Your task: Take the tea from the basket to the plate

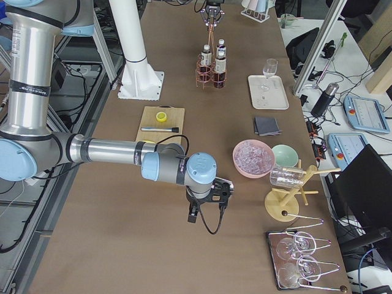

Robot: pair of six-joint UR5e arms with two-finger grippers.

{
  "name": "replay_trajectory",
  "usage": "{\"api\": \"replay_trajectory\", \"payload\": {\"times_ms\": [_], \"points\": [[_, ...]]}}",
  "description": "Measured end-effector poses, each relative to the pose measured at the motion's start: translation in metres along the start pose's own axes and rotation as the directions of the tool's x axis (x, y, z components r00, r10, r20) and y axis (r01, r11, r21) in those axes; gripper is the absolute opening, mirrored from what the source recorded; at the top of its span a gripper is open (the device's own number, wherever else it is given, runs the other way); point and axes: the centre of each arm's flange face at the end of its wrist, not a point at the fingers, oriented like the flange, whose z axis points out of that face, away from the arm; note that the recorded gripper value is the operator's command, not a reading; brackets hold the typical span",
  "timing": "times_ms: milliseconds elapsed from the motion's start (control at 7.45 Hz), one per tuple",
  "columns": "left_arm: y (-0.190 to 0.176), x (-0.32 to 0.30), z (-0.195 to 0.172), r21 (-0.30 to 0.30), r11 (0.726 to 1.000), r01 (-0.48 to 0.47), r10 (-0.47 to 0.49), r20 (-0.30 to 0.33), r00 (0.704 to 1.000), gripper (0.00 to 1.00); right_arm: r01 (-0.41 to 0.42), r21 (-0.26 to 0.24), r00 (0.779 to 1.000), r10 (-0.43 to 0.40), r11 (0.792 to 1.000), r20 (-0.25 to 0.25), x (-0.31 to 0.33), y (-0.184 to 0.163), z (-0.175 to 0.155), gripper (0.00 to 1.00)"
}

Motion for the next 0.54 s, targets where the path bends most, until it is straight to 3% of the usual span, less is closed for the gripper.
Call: {"api": "replay_trajectory", "payload": {"times_ms": [537], "points": [[-0.028, -0.003, 0.019, 0.016, 1.0, 0.016, -0.016, -0.004, 1.0, 0.0, -0.001, 0.0, 1.0, 0.001, 1.0, 0.0, 0.0, 0.0, 0.0, 1.0]]}}
